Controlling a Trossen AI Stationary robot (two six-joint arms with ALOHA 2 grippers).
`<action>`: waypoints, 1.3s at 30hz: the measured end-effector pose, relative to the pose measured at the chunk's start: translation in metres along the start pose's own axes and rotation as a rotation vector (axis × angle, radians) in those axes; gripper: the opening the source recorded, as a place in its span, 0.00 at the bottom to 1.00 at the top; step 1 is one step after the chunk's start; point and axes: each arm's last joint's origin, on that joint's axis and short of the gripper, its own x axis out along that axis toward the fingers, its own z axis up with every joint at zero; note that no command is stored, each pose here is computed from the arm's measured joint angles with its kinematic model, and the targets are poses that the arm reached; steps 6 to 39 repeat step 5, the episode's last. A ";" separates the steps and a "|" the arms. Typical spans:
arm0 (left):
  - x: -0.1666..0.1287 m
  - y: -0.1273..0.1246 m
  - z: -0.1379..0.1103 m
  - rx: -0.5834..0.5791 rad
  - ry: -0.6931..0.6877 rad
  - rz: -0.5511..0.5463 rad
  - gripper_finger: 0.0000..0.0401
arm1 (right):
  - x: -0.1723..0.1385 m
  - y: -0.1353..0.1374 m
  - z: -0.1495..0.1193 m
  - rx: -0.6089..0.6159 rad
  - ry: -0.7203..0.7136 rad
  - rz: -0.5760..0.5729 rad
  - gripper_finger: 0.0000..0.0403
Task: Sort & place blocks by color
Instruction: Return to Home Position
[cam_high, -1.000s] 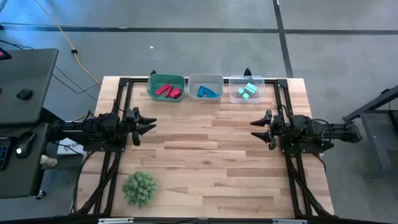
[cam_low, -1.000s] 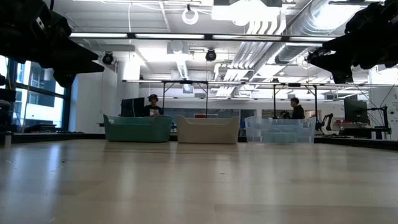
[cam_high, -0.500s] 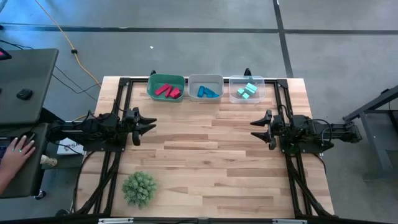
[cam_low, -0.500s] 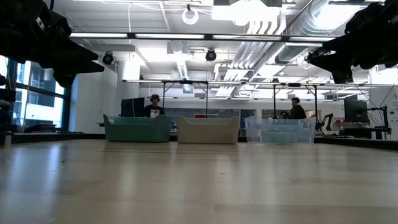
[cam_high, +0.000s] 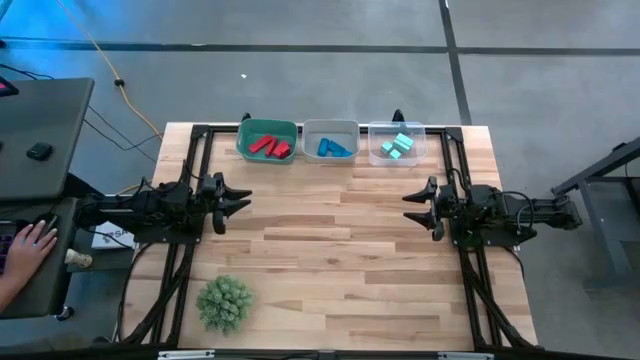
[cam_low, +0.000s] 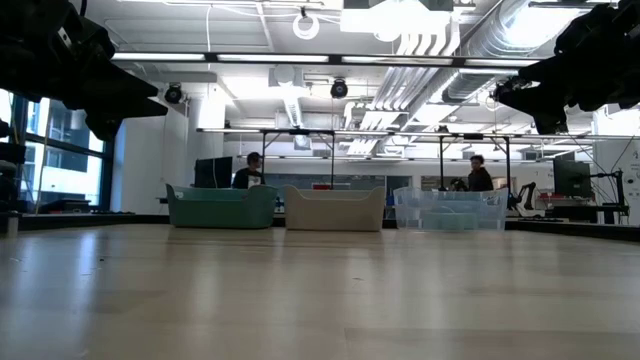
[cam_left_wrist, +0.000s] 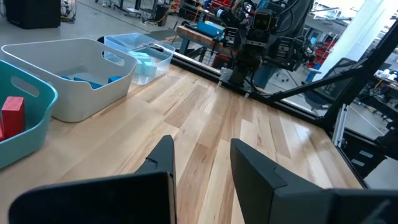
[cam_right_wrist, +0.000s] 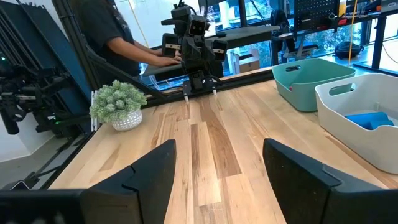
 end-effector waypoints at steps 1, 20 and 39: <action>0.000 0.000 0.000 0.000 0.000 0.000 0.19 | 0.000 0.000 0.000 -0.001 0.000 0.000 0.57; 0.000 0.000 0.000 0.000 0.000 0.000 0.19 | 0.000 0.000 0.000 0.000 0.000 0.000 0.57; 0.000 0.000 0.000 0.000 0.000 0.000 0.19 | 0.000 0.000 0.000 0.000 0.000 0.000 0.57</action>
